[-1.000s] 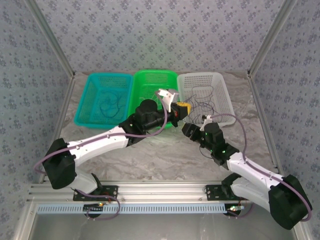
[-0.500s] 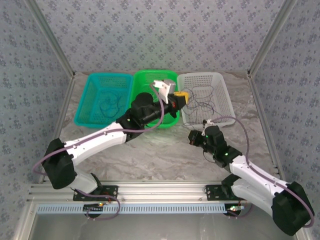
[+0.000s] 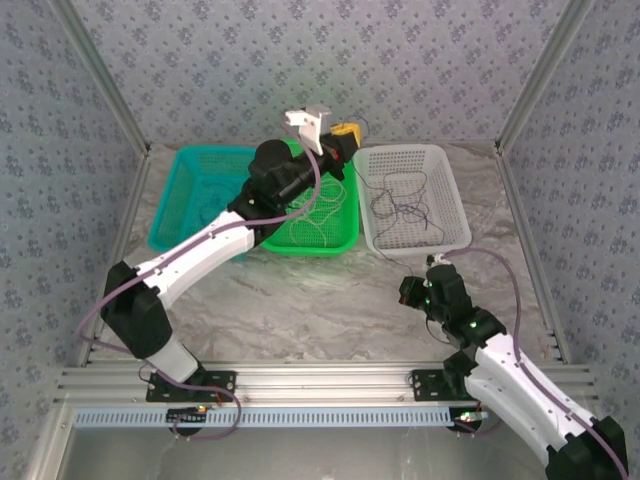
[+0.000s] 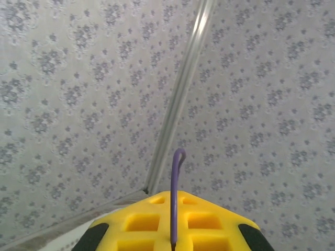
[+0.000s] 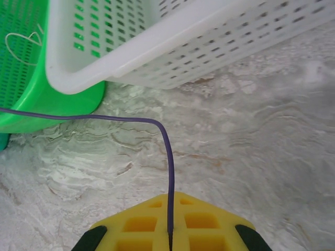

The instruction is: Untangle the cables

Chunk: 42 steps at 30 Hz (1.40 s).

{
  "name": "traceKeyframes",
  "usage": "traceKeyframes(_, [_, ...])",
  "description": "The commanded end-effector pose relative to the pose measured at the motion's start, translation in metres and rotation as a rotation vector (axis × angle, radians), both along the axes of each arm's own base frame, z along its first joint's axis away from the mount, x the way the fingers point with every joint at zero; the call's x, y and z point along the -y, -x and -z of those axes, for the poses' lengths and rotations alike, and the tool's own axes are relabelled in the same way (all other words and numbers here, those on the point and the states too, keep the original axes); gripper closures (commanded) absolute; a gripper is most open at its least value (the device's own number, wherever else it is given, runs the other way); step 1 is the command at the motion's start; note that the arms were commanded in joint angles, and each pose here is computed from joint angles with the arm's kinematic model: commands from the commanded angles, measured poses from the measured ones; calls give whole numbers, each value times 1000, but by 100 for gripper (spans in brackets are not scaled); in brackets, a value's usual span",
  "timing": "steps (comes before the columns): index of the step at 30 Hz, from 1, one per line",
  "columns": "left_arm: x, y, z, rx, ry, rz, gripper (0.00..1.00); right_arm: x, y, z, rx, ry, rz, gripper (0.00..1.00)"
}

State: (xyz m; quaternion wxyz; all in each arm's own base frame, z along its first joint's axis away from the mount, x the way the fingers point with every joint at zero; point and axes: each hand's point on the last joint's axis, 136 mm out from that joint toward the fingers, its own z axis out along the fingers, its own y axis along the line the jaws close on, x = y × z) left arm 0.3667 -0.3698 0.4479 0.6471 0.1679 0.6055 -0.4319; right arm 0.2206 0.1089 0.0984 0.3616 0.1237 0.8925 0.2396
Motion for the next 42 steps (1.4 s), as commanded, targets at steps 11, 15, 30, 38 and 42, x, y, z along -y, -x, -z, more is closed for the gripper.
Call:
traceKeyframes(11, [-41,-30,-47,107,133,-125,100,29,22,24,-125,52,60,100])
traceKeyframes(15, [-53,-33,-52,119,124,-154,100,36,24,22,-126,29,95,100])
traceKeyframes(30, [-50,-52,-43,72,124,-116,100,39,7,-18,-9,10,92,100])
traceKeyframes(38, [0,-88,-15,-7,82,11,100,38,-38,-77,64,84,33,100])
traceKeyframes(42, [25,-111,17,-82,59,54,100,46,-74,-91,78,102,34,100])
